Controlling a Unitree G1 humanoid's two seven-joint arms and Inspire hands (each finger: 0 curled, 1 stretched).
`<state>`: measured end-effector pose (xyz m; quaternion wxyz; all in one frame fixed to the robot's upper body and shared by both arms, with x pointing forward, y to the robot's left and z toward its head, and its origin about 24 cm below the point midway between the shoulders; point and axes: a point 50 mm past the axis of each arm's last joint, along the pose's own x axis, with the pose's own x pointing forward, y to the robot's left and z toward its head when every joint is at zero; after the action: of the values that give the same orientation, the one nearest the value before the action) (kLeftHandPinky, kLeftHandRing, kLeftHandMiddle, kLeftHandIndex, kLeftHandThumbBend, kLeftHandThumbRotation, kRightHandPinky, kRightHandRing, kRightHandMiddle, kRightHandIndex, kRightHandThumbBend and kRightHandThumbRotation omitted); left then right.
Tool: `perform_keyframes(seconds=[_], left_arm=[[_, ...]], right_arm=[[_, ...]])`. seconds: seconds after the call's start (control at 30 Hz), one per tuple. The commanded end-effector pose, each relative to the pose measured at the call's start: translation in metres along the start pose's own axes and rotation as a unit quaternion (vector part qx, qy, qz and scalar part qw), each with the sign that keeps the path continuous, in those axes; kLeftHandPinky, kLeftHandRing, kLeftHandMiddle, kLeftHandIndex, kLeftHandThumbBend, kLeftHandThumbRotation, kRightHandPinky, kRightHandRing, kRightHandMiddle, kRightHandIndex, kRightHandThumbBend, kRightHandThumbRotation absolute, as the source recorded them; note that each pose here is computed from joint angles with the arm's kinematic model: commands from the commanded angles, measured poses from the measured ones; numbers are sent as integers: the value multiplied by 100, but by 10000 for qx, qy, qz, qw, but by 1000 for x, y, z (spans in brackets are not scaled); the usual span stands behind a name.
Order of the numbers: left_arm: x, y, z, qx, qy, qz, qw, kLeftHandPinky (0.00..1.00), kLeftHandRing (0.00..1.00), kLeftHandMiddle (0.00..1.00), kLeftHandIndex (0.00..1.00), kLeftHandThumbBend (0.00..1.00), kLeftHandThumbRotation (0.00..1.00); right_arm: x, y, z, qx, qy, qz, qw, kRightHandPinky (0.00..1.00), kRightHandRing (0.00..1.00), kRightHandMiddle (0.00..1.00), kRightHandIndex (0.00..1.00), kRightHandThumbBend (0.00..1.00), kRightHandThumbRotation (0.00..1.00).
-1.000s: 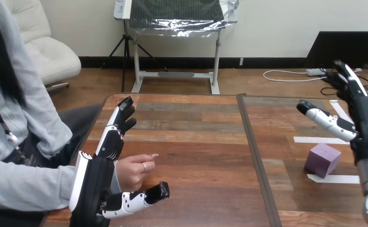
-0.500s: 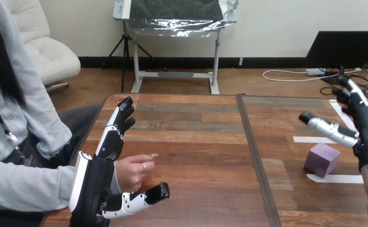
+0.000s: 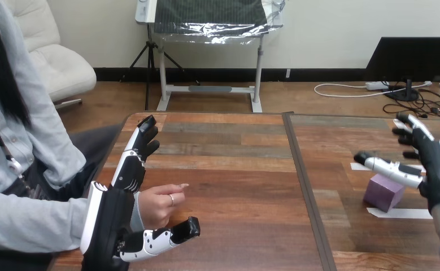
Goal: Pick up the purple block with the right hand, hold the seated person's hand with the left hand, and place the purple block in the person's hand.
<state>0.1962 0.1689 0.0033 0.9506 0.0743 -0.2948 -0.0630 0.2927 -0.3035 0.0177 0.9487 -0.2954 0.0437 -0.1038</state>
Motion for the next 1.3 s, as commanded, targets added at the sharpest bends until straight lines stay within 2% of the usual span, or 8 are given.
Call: perform_keyframes(seconds=[0.0,0.17,0.57,0.77,0.97,1.07,1.27], left_arm=[[12,0,8,25,-447,-11,9990,91,95,97,94,100,53],[12,1,8,35,-471,-19,9989,91,95,97,95,100,54],[10,2,9,33,-474,-12,9989,90,95,97,95,100,54],[9,3,10,48,-491,-17,9988,89,95,97,95,100,54],[8,4,11,91,-529,-14,9986,89,95,97,95,100,54],[8,4,12,94,-529,1,9986,88,95,97,95,100,55],[8,4,13,98,-567,-12,9983,88,94,97,95,100,55]], right_arm=[[20,-16,24,-161,-295,-214,9992,80,84,86,91,99,35],[20,-16,20,-312,-135,-167,9993,73,79,85,90,98,34],[19,-14,10,-500,255,-4,9984,67,75,85,90,98,34],[18,-13,6,-522,417,96,9977,68,77,86,91,97,34],[17,-11,3,-576,577,197,9965,64,75,85,91,96,32],[17,-10,1,-586,670,250,9957,68,78,86,91,95,32],[16,-8,-3,-624,852,389,9937,64,75,86,91,93,30]])
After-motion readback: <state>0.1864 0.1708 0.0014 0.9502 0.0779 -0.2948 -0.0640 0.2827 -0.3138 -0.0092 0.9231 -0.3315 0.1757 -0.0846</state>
